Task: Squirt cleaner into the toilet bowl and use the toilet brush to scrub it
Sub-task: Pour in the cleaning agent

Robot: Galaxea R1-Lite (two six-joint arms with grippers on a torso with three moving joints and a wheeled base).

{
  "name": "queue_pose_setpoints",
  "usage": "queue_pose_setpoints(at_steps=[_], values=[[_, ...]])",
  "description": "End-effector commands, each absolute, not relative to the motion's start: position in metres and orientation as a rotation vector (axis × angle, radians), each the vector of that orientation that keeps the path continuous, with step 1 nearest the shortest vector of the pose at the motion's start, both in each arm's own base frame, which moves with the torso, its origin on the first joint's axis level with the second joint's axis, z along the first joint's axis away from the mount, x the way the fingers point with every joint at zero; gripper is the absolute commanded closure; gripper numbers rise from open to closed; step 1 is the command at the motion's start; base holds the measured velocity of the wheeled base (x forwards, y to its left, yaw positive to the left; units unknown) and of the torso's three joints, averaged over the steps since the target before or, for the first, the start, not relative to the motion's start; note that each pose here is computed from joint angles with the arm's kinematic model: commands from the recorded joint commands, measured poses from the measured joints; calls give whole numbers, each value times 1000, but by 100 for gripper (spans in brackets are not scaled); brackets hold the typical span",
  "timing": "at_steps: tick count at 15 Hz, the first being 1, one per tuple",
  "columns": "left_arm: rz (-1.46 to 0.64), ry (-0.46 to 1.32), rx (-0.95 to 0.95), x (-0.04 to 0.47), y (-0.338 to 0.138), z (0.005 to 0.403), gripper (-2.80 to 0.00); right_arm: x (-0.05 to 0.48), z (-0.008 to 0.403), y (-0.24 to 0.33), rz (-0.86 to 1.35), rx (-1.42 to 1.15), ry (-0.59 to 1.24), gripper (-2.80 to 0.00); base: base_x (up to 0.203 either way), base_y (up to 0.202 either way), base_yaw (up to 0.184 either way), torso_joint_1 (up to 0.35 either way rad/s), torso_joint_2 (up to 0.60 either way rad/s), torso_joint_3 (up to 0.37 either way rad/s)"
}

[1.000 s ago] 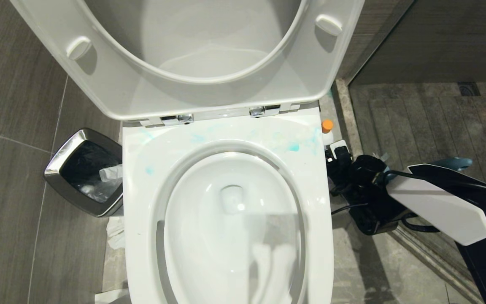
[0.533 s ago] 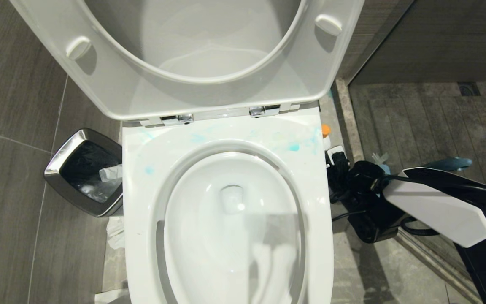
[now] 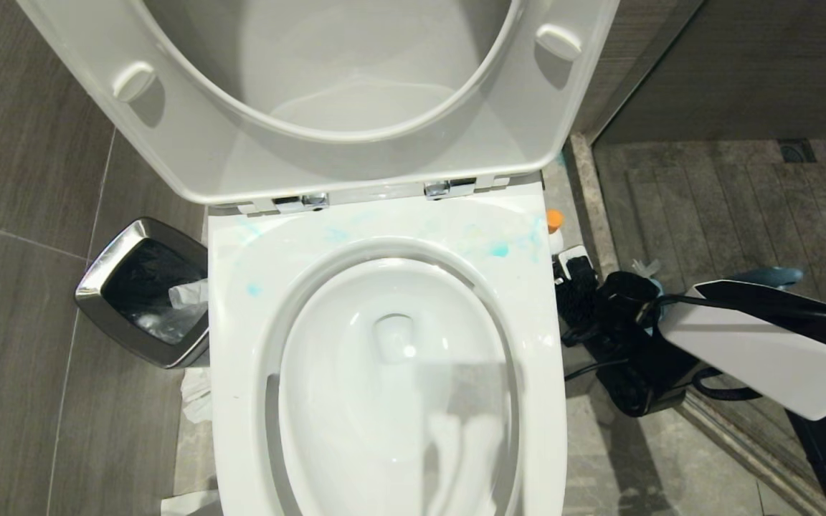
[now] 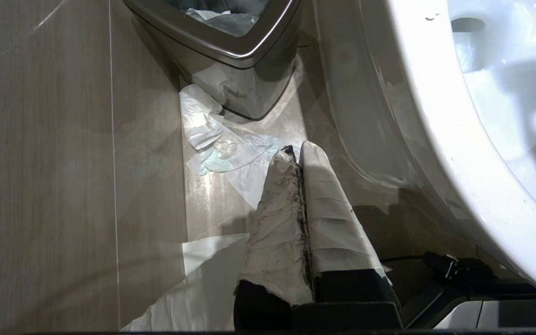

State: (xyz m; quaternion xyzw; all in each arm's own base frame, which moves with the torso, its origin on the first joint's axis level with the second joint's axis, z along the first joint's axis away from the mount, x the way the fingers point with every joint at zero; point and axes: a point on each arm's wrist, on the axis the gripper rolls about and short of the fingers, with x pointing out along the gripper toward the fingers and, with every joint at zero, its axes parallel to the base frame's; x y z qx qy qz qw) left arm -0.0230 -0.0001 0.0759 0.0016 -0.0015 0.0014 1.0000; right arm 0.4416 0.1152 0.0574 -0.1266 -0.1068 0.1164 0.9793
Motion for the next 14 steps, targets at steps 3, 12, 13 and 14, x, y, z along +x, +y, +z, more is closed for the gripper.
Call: queue_pose_setpoints(at_steps=[3,12,13,14], values=[[3,-2,3,-23,0,76,0,449,39,117,229,-255,-231,0,0,0,0,0,0,0],[3,-2,3,-23,0,76,0,451,20,117,216,-258,-198,-280,0,0,0,0,0,0],[3,-2,3,-23,0,76,0,449,18,117,214,-259,-189,-280,0,0,0,0,0,0],[3,-2,3,-23,0,76,0,448,16,117,216,-260,-178,-280,0,0,0,0,0,0]])
